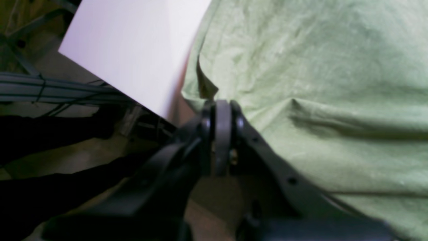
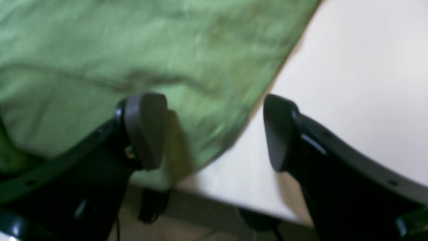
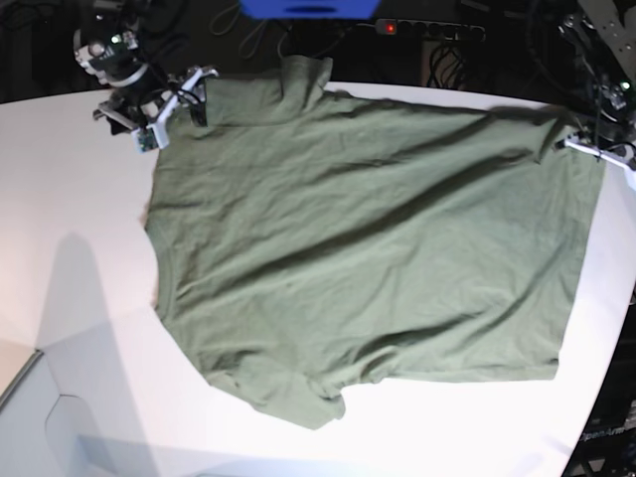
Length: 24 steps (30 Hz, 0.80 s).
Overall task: Layout the t-shirt on the table in an organized manner, then fold the t-shirt properly
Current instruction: 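Move the left gripper to the shirt corner and grasp it, then hold both corners and pull the shirt edge taut with both grippers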
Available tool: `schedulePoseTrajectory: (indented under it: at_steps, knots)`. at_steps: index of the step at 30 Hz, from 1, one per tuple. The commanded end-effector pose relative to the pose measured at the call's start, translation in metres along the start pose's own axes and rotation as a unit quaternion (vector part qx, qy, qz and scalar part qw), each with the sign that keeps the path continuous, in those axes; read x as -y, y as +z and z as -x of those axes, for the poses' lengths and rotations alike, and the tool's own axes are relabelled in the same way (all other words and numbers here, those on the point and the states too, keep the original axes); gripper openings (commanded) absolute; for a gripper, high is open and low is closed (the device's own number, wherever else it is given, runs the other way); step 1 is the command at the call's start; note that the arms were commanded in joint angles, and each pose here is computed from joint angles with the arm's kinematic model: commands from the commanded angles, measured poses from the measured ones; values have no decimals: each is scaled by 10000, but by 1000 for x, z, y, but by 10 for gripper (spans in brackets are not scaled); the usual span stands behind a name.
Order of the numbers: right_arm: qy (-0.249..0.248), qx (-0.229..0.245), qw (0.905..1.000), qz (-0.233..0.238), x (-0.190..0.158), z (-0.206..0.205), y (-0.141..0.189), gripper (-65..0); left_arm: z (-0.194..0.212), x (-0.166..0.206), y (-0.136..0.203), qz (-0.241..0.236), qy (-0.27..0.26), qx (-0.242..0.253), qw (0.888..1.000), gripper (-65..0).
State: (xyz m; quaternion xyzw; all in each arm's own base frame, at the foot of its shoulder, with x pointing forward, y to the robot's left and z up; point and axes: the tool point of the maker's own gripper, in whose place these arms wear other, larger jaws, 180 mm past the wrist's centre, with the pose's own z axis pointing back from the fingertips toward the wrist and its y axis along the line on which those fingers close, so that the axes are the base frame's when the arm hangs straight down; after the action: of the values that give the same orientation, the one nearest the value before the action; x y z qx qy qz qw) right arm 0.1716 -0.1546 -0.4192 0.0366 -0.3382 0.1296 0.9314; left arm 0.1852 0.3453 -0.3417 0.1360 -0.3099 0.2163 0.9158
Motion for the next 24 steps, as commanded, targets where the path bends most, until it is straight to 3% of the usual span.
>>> schedulePoseTrajectory:
  at_steps: [1, 15, 17, 19, 24]
  knots:
    - [-47, 152, 9999, -18, -3, -7, 3, -198, -13, -4, 3, -64, -54, 203, 9998, -648]
    - [-401, -398, 9981, -242, -19, 40, -5, -201, -11, 11, 1, 109, -203, 169, 9996, -648]
    - [-461, -345, 9980, -278, -21, 43, -8, -224, -10, 13, 1, 132, -196, 155, 9996, -648]
    - [-494, -242, 9981, -292, -21, 41, -9, -288, -9, 18, 0, 191, -244, 143, 9994, -648]
    - [-498, -219, 9983, -198, -15, 41, -7, -570, -8, 22, 0, 239, -279, 122, 9992, -648]
